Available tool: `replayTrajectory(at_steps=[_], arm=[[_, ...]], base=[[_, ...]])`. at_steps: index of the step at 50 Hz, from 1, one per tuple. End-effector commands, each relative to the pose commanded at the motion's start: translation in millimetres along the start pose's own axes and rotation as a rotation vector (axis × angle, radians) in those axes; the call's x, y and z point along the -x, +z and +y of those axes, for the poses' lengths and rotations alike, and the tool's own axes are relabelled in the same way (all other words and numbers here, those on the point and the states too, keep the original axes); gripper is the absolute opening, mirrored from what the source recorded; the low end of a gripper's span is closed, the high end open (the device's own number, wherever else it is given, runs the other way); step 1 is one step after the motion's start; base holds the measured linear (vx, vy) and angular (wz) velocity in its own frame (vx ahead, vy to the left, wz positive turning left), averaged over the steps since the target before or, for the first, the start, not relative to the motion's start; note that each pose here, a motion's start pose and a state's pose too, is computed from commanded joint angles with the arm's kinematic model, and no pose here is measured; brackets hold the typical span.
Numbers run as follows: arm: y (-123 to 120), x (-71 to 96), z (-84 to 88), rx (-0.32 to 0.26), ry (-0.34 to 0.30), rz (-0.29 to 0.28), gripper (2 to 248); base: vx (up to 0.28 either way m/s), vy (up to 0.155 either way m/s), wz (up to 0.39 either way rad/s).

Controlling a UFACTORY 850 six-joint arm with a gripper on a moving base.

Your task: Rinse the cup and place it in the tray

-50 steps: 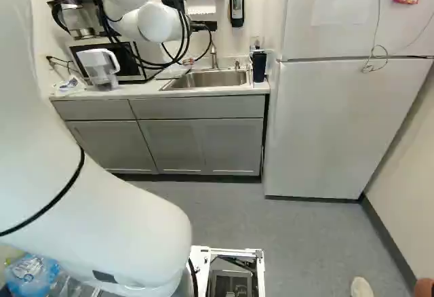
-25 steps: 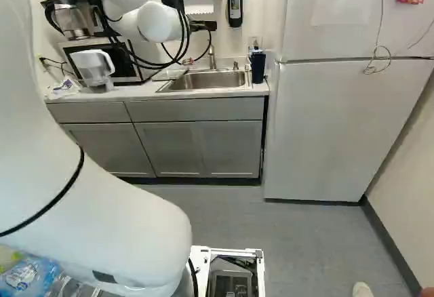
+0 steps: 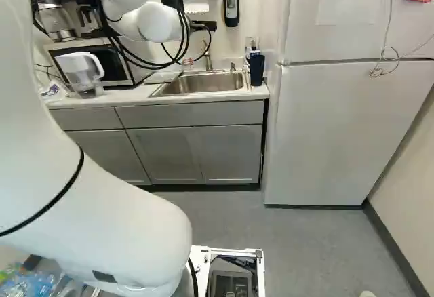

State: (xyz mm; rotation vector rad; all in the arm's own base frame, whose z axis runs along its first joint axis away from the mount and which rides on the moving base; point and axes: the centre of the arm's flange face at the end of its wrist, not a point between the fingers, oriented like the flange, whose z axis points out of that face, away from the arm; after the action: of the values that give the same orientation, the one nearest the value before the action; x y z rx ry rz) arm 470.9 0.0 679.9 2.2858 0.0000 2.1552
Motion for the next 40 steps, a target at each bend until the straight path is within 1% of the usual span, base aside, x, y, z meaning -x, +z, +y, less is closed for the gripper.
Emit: replayTrajectory(at_steps=[18, 40], arm=[[0.0, 0.0, 0.0, 0.000, 0.000, 0.000, 247], [0.0, 0.0, 0.0, 0.000, 0.000, 0.000, 247]], base=[[0.138, 0.020, -0.254], [0.145, 0.055, -0.284]])
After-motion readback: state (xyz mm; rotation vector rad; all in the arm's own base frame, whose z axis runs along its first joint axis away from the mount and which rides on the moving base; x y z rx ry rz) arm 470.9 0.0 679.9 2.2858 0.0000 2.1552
